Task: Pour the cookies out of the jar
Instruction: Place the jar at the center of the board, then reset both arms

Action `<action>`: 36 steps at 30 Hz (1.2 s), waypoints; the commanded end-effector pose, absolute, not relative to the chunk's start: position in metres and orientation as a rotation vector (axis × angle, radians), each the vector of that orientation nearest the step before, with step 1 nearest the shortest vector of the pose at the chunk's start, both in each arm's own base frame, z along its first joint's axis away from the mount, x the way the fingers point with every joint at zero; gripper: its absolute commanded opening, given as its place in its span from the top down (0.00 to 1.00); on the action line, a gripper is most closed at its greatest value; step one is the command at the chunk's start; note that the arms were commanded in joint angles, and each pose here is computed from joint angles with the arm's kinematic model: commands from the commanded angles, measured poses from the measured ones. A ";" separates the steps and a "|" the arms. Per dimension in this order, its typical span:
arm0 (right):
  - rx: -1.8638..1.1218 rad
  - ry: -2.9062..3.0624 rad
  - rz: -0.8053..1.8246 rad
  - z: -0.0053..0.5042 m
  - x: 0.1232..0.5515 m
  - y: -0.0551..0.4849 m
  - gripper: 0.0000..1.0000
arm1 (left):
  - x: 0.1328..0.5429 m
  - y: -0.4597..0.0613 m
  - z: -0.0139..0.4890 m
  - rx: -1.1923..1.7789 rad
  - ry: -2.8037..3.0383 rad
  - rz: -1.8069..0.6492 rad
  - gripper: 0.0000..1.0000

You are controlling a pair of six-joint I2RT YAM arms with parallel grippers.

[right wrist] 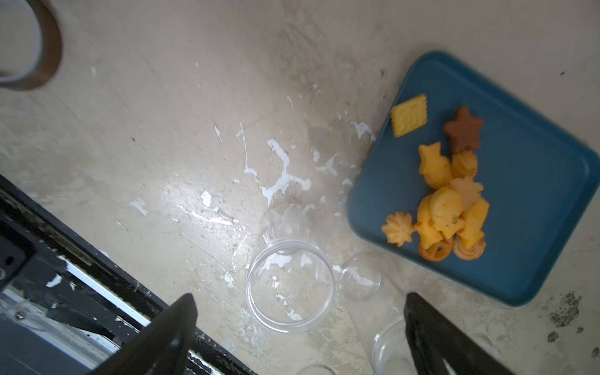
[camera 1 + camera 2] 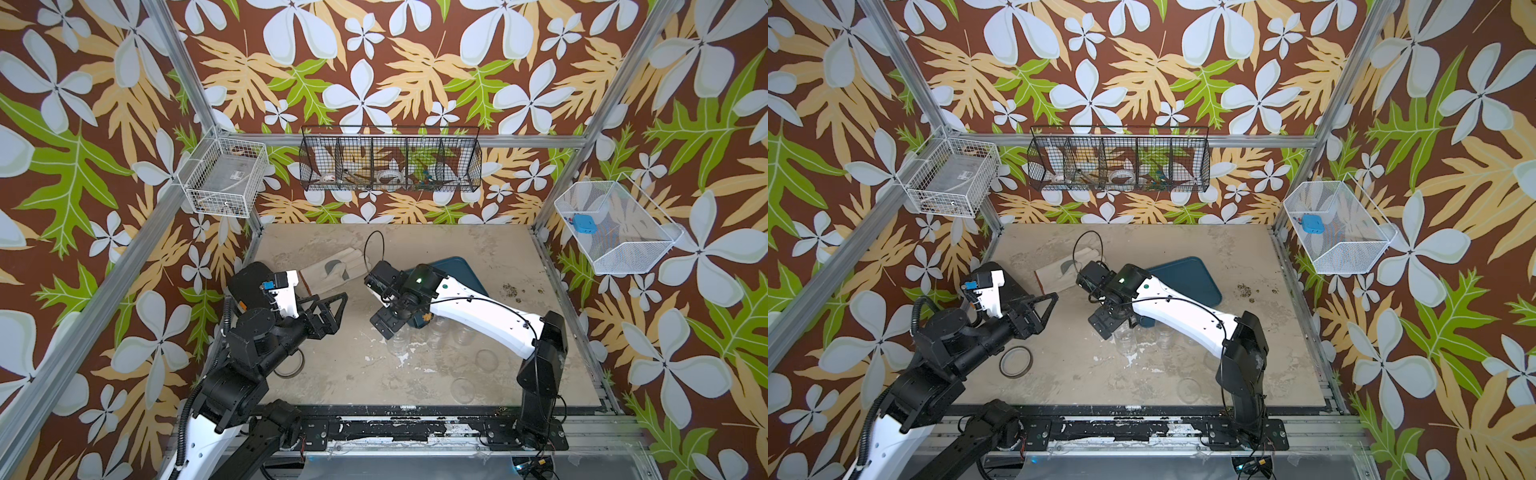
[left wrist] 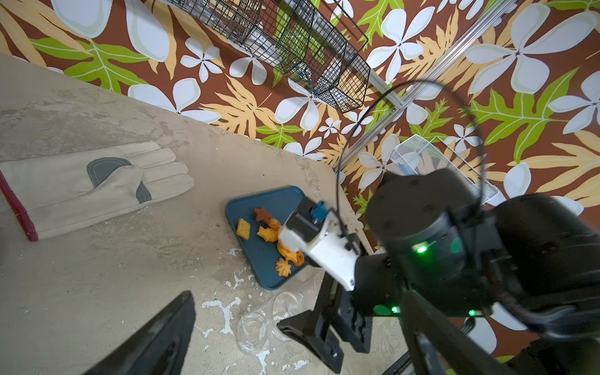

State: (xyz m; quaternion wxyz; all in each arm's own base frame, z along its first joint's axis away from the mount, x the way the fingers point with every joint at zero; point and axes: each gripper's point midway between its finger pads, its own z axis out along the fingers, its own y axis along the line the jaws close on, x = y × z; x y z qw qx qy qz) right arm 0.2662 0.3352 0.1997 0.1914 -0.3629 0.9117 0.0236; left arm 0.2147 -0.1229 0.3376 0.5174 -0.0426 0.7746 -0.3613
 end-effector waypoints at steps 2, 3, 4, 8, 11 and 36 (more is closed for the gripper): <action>-0.885 2.560 0.164 0.242 0.286 0.311 0.00 | 0.222 -0.117 0.349 -0.122 1.820 -0.823 0.00; -0.827 2.546 0.218 0.255 0.296 0.304 0.00 | 0.224 -0.115 0.349 -0.141 1.818 -0.816 0.00; -0.774 2.525 0.265 0.266 0.306 0.297 0.00 | 0.226 -0.113 0.350 -0.157 1.812 -0.809 0.00; -0.504 2.420 0.473 0.310 0.351 0.251 0.00 | 0.232 -0.111 0.352 -0.208 1.785 -0.819 0.00; -0.312 2.288 0.626 0.340 0.378 0.218 0.00 | 0.235 -0.112 0.351 -0.210 1.779 -0.826 0.00; -0.014 1.717 0.033 0.271 0.363 0.039 0.00 | 0.273 -0.001 0.296 -0.613 1.498 -0.135 0.00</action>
